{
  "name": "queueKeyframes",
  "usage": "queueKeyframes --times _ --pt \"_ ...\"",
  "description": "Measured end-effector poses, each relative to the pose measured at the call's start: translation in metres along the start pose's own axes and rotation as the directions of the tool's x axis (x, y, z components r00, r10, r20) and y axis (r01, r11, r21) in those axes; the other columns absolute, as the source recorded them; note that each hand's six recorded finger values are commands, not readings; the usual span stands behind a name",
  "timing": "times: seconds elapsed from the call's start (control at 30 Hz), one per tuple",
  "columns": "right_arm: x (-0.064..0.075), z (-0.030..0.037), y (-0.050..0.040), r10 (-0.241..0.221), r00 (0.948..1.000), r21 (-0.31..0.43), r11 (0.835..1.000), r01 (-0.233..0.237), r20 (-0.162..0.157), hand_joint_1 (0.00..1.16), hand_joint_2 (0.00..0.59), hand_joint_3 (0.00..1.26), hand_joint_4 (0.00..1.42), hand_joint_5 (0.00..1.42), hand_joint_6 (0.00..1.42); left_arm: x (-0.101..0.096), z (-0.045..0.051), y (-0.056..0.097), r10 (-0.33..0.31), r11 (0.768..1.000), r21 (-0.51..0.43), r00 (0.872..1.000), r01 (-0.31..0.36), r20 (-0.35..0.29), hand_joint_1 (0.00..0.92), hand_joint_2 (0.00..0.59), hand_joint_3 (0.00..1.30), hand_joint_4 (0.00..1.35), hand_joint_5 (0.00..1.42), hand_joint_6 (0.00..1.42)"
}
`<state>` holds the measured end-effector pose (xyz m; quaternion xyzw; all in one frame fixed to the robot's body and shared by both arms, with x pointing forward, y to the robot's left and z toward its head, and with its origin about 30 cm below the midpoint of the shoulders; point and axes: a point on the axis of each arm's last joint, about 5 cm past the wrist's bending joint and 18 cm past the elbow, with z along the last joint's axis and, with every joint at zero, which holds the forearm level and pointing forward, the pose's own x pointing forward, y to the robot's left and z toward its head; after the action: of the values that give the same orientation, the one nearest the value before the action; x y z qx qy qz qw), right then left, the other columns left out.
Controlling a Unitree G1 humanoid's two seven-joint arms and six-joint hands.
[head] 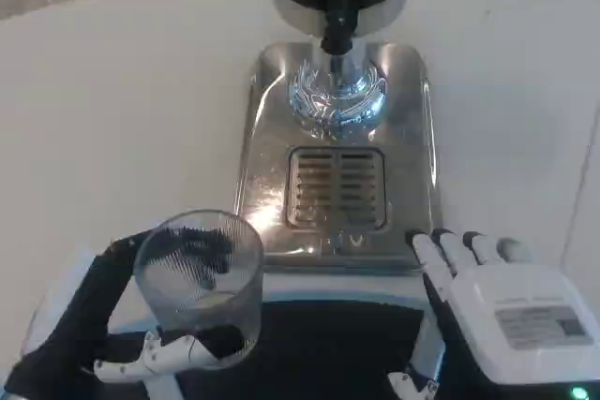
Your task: Grasp the cup under the faucet to collect the drink, then remove the cup.
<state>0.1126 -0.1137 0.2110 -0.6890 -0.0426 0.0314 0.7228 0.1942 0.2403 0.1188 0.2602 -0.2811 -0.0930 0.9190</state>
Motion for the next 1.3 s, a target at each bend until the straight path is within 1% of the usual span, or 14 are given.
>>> queueKeyframes --times 0.43,0.63,0.8,0.97,1.17,1.3 --pt "0.0 0.0004 0.0 0.0 1.0 -0.003 1.0 0.0 0.005 0.38 0.423 0.0 0.0 0.0 0.0 0.0 -0.0006 0.002 0.011 1.0 0.006 1.0 -0.01 -0.003 0.565 0.016 0.94 1.1 1.2 0.4" --pt "0.0 0.0004 -0.0003 -0.003 1.0 -0.01 1.0 0.003 0.001 0.38 0.426 0.0 0.0 0.0 0.0 0.002 -0.0011 0.002 0.013 1.0 0.004 1.0 -0.013 0.0 0.565 0.016 0.94 1.1 1.2 0.4" --pt "-0.001 0.0006 -0.0006 -0.005 1.0 -0.016 1.0 0.005 0.001 0.37 0.432 0.0 0.0 0.0 0.0 0.013 -0.0042 0.002 0.013 1.0 -0.004 1.0 -0.013 0.013 0.565 0.016 0.94 1.1 1.2 0.4" --pt "-0.001 0.001 -0.0006 0.001 1.0 -0.02 1.0 -0.001 0.007 0.37 0.435 0.0 0.0 0.0 0.0 0.022 -0.0093 0.0 0.013 1.0 -0.016 1.0 -0.012 0.005 0.565 0.016 0.94 1.1 1.2 0.41" --pt "-0.001 0.0012 -0.0006 0.032 0.9994 -0.022 0.999 -0.031 0.011 0.36 0.437 0.0 0.0 0.0 0.0 0.034 -0.0157 -0.003 0.02 0.999 -0.032 1.0 -0.02 -0.007 0.565 0.016 0.94 1.1 1.2 0.41" --pt "0.0 0.0015 -0.0008 0.051 0.9986 -0.021 0.999 -0.05 0.013 0.36 0.437 0.0 0.0 0.0 0.0 0.051 -0.0198 -0.01 0.036 0.998 -0.042 0.999 -0.036 -0.009 0.565 0.016 0.94 1.1 1.2 0.42"
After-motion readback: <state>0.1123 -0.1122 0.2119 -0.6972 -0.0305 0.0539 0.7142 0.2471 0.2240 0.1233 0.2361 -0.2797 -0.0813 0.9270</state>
